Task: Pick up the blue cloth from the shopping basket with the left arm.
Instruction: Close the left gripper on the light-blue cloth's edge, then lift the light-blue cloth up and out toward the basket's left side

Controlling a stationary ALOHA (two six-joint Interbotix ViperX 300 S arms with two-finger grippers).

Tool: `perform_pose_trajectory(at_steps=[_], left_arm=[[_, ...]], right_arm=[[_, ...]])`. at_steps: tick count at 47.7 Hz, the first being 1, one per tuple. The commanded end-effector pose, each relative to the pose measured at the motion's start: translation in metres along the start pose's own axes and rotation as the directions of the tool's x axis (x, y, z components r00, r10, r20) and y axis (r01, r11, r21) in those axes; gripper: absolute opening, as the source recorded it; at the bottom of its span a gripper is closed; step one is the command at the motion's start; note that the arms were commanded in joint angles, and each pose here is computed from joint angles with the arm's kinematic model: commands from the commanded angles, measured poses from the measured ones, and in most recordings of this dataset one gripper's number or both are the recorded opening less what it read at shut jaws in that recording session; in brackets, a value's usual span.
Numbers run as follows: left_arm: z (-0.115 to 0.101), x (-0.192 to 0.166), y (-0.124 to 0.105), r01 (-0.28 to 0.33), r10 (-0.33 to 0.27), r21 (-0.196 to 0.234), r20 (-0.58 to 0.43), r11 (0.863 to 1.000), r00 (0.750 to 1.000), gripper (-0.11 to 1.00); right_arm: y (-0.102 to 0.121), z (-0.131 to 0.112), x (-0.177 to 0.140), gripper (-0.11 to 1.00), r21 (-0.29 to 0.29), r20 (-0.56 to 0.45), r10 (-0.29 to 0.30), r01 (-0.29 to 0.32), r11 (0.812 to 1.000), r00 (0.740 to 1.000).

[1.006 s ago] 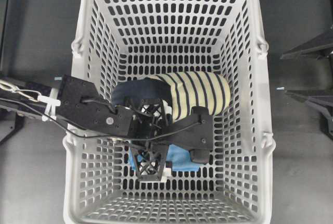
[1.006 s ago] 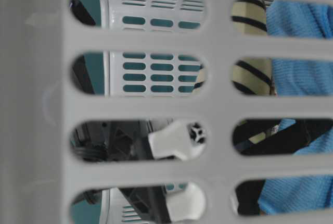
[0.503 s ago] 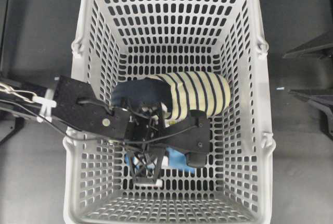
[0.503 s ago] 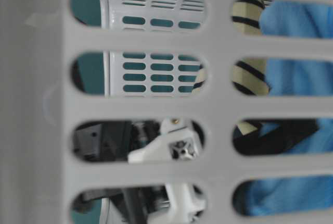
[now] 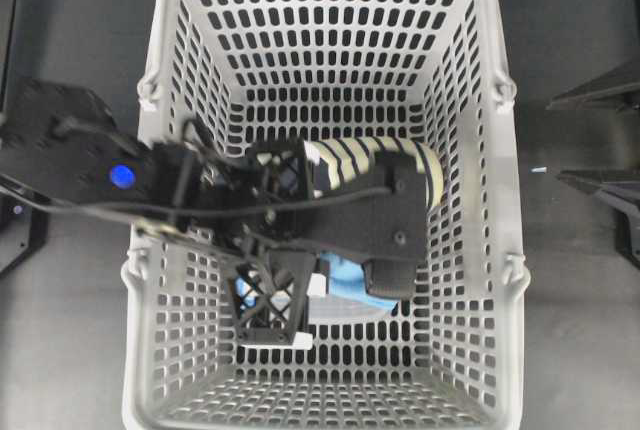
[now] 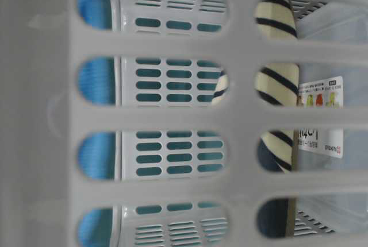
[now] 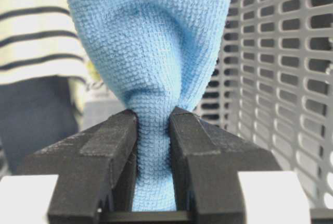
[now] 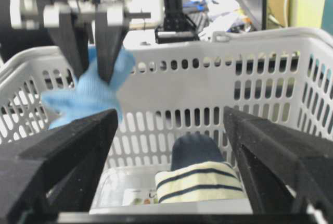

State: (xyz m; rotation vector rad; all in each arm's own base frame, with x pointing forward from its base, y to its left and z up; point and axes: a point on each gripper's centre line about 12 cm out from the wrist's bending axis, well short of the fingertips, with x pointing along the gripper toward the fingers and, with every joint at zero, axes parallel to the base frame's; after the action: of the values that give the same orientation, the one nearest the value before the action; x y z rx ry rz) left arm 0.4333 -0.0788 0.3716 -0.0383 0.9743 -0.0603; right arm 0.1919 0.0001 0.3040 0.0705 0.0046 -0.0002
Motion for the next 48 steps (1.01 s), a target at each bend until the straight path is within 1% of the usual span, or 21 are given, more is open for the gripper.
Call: perform_pose_trajectory(at_steps=[1, 5, 10, 15, 29, 37, 48], left_arm=[[0.016, -0.046, 0.006, 0.001, 0.0, -0.016, 0.083, 1.0, 0.997, 0.16], [0.019, -0.05, 0.011, -0.006, 0.008, -0.02, 0.095, 1.0, 0.995, 0.16], [0.017, -0.049, 0.013, -0.011, 0.011, 0.002, 0.087, 1.0, 0.996, 0.16], [0.017, -0.05, 0.012, -0.01, 0.009, 0.009, 0.089, 1.0, 0.996, 0.16], [0.017, -0.05, 0.017, -0.016, 0.016, 0.005, 0.094, 1.0, 0.995, 0.16], [0.005, -0.056, 0.02, -0.02, 0.019, 0.002, 0.086, 1.0, 0.996, 0.16], [-0.025, -0.08, 0.024, -0.007, 0.007, 0.001, 0.162, 1.0, 0.987, 0.16]], right_arm=[[0.0, 0.007, 0.002, 0.79, 0.003, 0.023, 0.0, 0.0, 1.0, 1.0], [0.0, 0.007, 0.002, 0.79, 0.003, 0.023, 0.0, 0.0, 1.0, 1.0], [0.0, 0.007, 0.002, 0.79, 0.003, 0.025, 0.0, 0.0, 1.0, 1.0], [0.0, 0.008, 0.001, 0.79, 0.005, 0.028, 0.0, 0.0, 1.0, 1.0], [0.0, 0.007, 0.001, 0.79, 0.003, 0.026, 0.0, 0.0, 1.0, 1.0], [0.0, 0.008, 0.001, 0.79, 0.005, 0.028, 0.0, 0.0, 1.0, 1.0], [0.0, 0.008, 0.001, 0.79, 0.005, 0.028, -0.002, 0.002, 1.0, 1.0]])
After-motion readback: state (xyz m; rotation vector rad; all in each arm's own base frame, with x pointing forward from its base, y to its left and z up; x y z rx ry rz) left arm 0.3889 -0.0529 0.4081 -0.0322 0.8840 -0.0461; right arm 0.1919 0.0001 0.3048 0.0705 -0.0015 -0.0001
